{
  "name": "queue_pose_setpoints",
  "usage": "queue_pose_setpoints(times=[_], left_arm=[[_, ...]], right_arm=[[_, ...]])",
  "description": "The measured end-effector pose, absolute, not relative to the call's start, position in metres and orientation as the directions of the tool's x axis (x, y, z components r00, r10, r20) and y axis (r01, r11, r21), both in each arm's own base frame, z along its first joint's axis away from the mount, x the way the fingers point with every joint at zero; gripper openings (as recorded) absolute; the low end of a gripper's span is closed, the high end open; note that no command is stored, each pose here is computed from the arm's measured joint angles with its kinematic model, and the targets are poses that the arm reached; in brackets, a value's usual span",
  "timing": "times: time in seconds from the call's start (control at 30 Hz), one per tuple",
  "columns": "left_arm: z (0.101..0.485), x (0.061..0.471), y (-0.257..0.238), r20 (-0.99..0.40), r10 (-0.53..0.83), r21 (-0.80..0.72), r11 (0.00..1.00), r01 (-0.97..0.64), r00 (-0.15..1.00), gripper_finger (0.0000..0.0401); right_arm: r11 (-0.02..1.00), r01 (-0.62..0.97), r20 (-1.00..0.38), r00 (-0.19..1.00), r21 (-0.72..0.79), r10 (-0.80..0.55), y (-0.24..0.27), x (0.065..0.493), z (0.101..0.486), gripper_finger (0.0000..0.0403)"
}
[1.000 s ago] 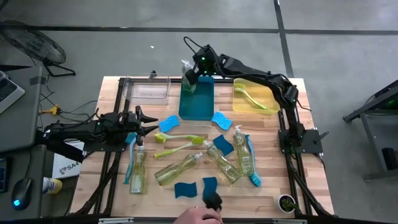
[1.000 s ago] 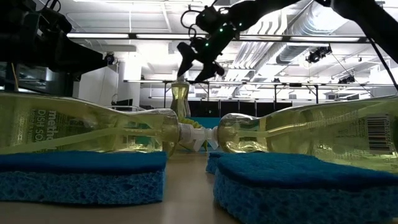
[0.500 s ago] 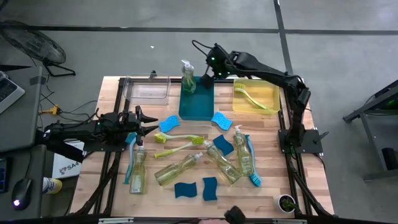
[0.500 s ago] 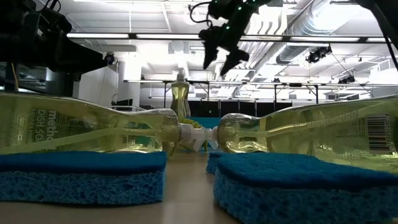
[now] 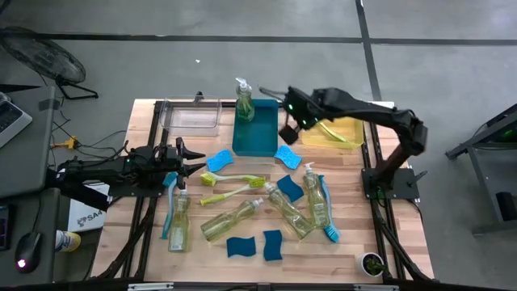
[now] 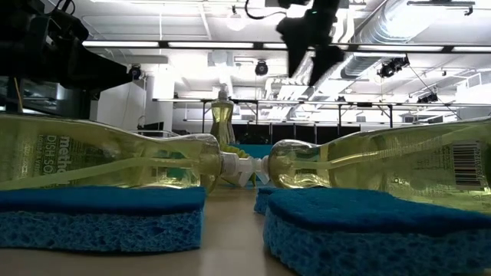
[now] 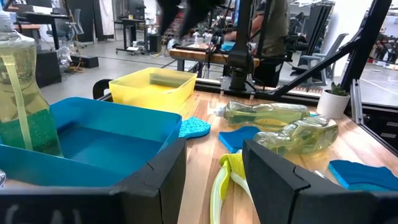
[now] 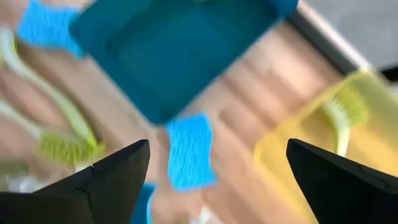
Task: Pick & Place Kitchen Sink Supplies
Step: Put the yellow soap dispenser into the blue bin
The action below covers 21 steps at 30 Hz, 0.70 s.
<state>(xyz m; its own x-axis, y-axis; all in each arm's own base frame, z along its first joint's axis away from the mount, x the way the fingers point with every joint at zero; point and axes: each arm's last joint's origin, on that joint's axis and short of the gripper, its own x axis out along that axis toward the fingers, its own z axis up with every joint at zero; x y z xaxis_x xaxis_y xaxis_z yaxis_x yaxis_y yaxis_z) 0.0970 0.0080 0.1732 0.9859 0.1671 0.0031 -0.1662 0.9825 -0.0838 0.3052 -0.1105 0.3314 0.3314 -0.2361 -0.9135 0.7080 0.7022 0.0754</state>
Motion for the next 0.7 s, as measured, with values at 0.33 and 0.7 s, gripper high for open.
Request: queue_pose_setpoints(times=[0.33,0.7], left_arm=[[0.173,0.097,0.008,0.003,0.167,-0.084,0.983,-0.166,0.986,0.0154],[0.173,0.097,0.008,0.003,0.167,-0.084,0.983,-0.166,0.986,0.0154]], right_arm=[[0.613,0.776,-0.965,0.249,0.148,-0.082,-0.067,0.273,0.296,0.0372],[0.429,0.887,-0.984,0.137,0.172,0.111,-0.069,0.278,0.271,0.0374]])
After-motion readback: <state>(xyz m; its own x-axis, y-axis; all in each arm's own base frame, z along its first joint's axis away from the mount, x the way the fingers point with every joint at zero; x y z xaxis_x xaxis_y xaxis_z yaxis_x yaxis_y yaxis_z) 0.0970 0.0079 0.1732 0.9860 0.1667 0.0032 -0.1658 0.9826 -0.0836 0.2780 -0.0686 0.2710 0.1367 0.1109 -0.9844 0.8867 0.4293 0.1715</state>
